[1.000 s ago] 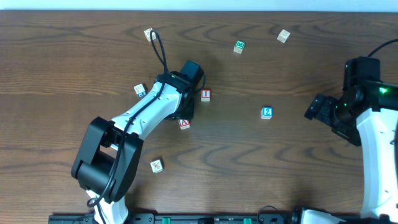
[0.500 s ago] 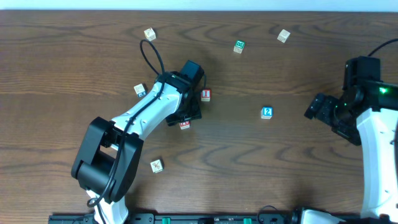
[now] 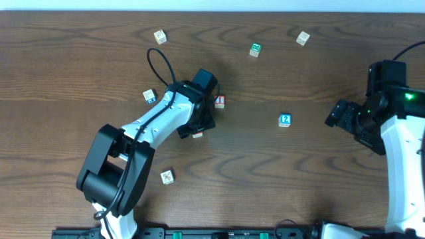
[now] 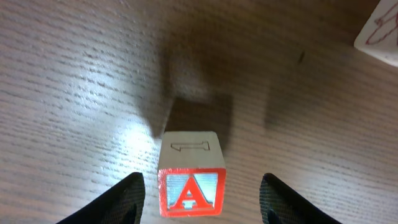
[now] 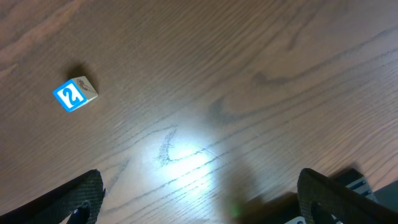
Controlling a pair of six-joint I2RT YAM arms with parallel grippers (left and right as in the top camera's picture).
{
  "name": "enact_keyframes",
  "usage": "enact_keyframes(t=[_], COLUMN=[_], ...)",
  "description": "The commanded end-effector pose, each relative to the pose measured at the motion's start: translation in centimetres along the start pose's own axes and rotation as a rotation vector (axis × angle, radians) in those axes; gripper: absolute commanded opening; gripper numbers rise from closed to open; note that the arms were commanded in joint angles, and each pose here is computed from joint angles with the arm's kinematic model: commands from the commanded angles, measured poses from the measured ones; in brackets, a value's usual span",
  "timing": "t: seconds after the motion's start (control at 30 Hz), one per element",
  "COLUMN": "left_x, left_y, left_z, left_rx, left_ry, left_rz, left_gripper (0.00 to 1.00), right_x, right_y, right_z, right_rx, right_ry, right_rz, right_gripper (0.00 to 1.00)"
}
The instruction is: Spell out Ai2
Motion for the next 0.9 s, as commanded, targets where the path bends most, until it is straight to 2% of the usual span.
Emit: enact_keyframes(t=[0.0, 0.23, 0.53, 0.57, 0.6, 0.63, 0.7, 0.8, 0.87], left_x=[0.3, 0.8, 1.4, 1.4, 1.3, 1.3, 1.2, 1.2, 1.2], left_y=[0.1, -0.1, -0.6, -0.5, -0.5, -0.4, -0.4, -0.4, -0.3], left_z=[-0.3, 0.1, 1.1, 1.1, 1.1, 1.1, 1.1, 1.1, 1.1], left_rx=[-0.031, -0.029, -0.027, -0.030, -0.034, -0.035, -0.038, -0.037, -0.041], left_ry=[0.023, 0.047, 0.054, 0.051, 0.047, 0.045, 0.042, 0.043, 0.039], left_rz=[0.000, -0.017, -0.021, -0.020, -0.020, -0.020, -0.019, -0.020, -0.019], left_gripper=[0.61, 0.51, 0.49, 0.47, 0.36, 0.31, 0.31, 0.23, 0.23], right_x=[-0.2, -0.2, -0.2, -0.2, -0.2, -0.2, -0.2, -0.2, -0.2], right_y=[0.2, 0.2, 0.1, 0.1, 0.1, 0.1, 0.1, 0.2, 0.2], right_z=[-0.3, -0.3, -0.3, -0.3, -0.3, -0.3, -0.3, -0.3, -0.3], right_rx=[-0.010, -0.009, -0.006, -0.006, -0.006, -0.006, -0.006, -0.006, -0.007], right_ry=[0.000, 0.000, -0.002, -0.001, -0.002, -0.001, -0.001, -0.002, -0.002], right_rz=[0.003, 0.003, 0.002, 0.002, 0.003, 0.003, 0.002, 0.002, 0.003], right_gripper=[0.99, 0.99, 0.99, 0.99, 0.99, 0.99, 0.99, 0.99, 0.99])
Point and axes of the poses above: each gripper's point midway between its finger pads, its own z axis out along the fingers, its own x axis along the line the jaws close on, y = z × x, the point moved 6 cm from there along -z, back along the fingers, and after that the axes turned 4 degrees about z, right-handed, at the moved point
